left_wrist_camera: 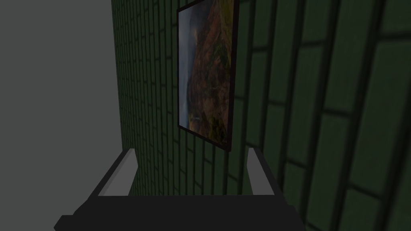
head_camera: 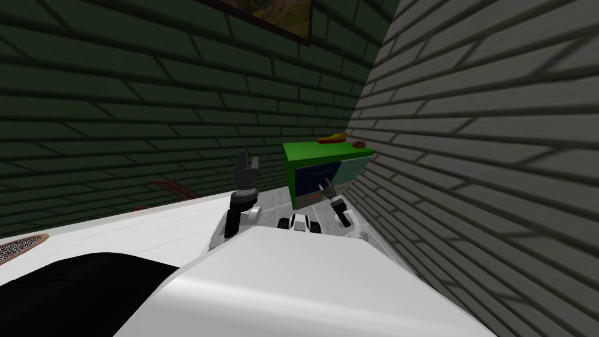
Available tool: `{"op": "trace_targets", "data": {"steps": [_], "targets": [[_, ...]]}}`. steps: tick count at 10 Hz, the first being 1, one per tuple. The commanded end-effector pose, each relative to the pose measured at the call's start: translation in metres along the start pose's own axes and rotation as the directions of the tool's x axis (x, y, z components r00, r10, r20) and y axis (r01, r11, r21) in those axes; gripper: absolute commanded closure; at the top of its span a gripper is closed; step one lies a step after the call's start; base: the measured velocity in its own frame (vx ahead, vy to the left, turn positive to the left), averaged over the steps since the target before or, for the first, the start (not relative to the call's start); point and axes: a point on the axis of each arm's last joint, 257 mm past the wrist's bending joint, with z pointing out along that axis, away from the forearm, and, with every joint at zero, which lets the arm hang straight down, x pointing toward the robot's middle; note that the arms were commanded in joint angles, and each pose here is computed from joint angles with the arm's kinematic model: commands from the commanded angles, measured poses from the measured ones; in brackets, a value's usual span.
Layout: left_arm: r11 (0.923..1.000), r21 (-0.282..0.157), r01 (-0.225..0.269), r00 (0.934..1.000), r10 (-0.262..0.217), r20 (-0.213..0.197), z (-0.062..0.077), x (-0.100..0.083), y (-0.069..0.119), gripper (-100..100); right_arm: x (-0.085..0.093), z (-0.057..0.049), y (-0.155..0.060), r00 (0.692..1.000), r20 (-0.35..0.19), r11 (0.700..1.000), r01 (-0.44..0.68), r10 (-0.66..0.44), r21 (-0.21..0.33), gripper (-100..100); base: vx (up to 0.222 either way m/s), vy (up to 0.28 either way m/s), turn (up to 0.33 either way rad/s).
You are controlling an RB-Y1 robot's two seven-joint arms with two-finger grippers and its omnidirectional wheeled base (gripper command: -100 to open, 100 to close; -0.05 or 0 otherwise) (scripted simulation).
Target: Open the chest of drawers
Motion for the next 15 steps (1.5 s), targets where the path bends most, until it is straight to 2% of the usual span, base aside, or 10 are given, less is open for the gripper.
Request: {"op": "trace_targets", "data": {"steps": [1, 2, 6, 9, 12, 13, 15], "targets": [[1.0, 0.0, 0.0, 1.0, 0.0, 0.0, 0.0, 0.0, 0.0, 0, 0.001, 0.006, 0.006, 0.997, -0.005, 0.996, 0.083, -0.083, -0.01, -100, 0.038, -0.024, -0.024], [1.0, 0.0, 0.0, 1.0, 0.0, 0.0, 0.0, 0.0, 0.0, 0, 0.001, 0.006, 0.006, 0.996, -0.004, 0.996, 0.09, -0.09, -0.01, -100, 0.034, -0.018, -0.012], [1.0, 0.0, 0.0, 1.0, 0.0, 0.0, 0.0, 0.0, 0.0, 0, -0.002, 0.018, 0.018, 0.982, -0.014, 0.982, 0.189, -0.19, -0.014, -100, 0.044, -0.017, -0.024], [1.0, 0.0, 0.0, 1.0, 0.0, 0.0, 0.0, 0.0, 0.0, 0, -0.016, 0.032, 0.024, 0.976, -0.03, 0.977, 0.215, -0.215, 0.003, -100, 0.043, -0.022, -0.03], [1.0, 0.0, 0.0, 1.0, 0.0, 0.0, 0.0, 0.0, 0.0, 0, -0.032, 0.044, 0.026, 0.981, -0.045, 0.981, 0.191, -0.189, 0.029, -100, 0.026, -0.015, -0.012], [1.0, 0.0, 0.0, 1.0, 0.0, 0.0, 0.0, 0.0, 0.0, 0, -0.029, 0.043, 0.025, 0.98, -0.041, 0.98, 0.196, -0.195, 0.024, -100, 0.006, -0.005, 0.001], [1.0, 0.0, 0.0, 1.0, 0.0, 0.0, 0.0, 0.0, 0.0, 0, -0.025, 0.055, 0.015, 0.979, -0.051, 0.98, 0.197, -0.196, 0.025, -100, 0.039, 0.022, 0.048]]}}
